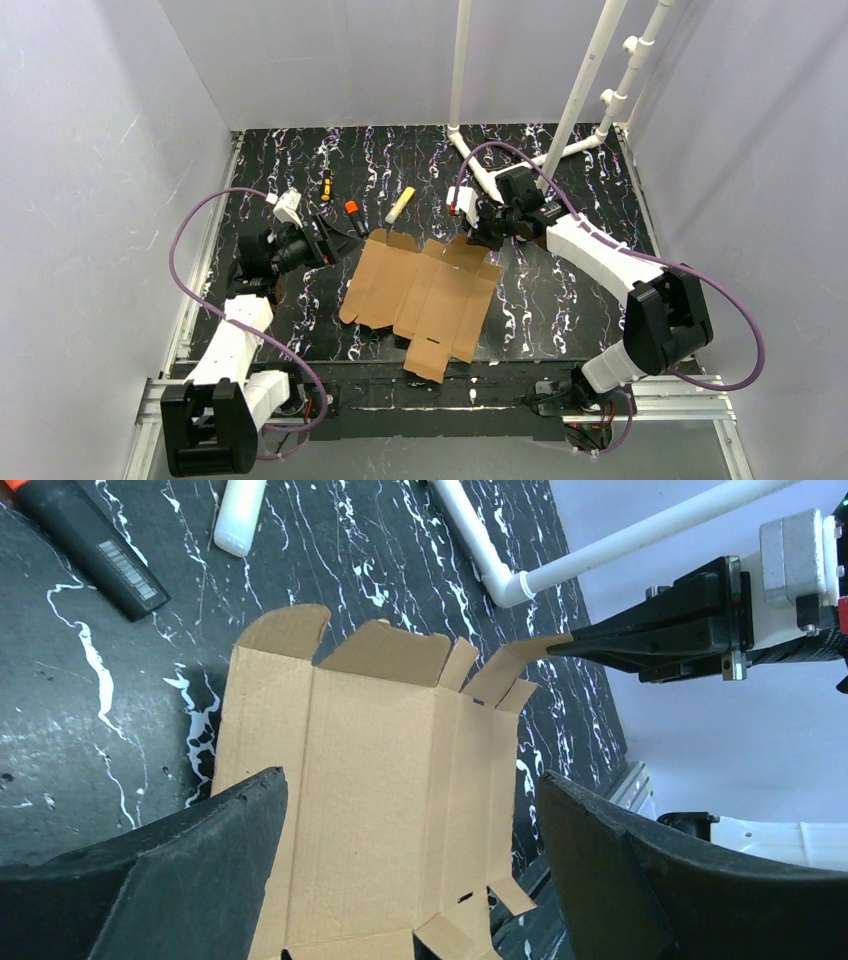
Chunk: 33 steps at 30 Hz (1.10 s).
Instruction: Fold the paper box
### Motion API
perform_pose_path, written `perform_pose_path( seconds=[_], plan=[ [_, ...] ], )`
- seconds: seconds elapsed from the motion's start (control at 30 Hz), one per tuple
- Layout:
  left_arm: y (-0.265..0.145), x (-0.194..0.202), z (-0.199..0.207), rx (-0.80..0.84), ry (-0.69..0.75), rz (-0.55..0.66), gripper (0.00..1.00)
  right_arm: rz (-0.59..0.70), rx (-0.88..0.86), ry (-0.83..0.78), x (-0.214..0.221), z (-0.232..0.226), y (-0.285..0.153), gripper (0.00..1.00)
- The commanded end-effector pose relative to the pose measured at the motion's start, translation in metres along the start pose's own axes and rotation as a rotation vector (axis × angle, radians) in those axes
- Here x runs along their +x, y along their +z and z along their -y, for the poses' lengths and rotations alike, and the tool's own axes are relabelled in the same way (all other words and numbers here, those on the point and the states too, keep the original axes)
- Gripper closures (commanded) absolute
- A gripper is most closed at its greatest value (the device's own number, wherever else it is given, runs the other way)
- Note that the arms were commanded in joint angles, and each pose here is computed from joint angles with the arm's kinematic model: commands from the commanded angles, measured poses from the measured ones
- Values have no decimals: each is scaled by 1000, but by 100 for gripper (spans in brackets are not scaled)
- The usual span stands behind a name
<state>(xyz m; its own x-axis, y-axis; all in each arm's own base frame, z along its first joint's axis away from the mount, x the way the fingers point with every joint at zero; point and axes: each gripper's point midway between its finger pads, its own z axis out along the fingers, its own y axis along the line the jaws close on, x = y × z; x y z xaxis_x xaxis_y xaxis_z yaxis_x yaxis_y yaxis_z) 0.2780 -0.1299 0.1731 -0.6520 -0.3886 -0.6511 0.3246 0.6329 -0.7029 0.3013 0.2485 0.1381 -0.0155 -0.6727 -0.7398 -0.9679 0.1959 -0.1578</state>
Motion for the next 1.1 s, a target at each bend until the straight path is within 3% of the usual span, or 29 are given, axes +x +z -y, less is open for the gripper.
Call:
perform_pose_path(
  seconds=[0.0,0.23,0.53,0.87,1.07],
  plan=[
    [-3,-19,16,127,41,-22,10,46,-8,-32,-16,3,-4,99],
    [-3,-36,5,177,42,-34,2,73,-13,-43,-22,0,-8,99],
    [13,-32,-9,227,73,-103,2,108,-29,-41,-31,-5,-11,99],
    [30,-12,-49,146,-22,-154,2,132,-4,-52,-41,0,-17,99],
    [31,-7,-52,165,-20,-171,2,161,8,-74,-56,6,-24,99]
  ],
)
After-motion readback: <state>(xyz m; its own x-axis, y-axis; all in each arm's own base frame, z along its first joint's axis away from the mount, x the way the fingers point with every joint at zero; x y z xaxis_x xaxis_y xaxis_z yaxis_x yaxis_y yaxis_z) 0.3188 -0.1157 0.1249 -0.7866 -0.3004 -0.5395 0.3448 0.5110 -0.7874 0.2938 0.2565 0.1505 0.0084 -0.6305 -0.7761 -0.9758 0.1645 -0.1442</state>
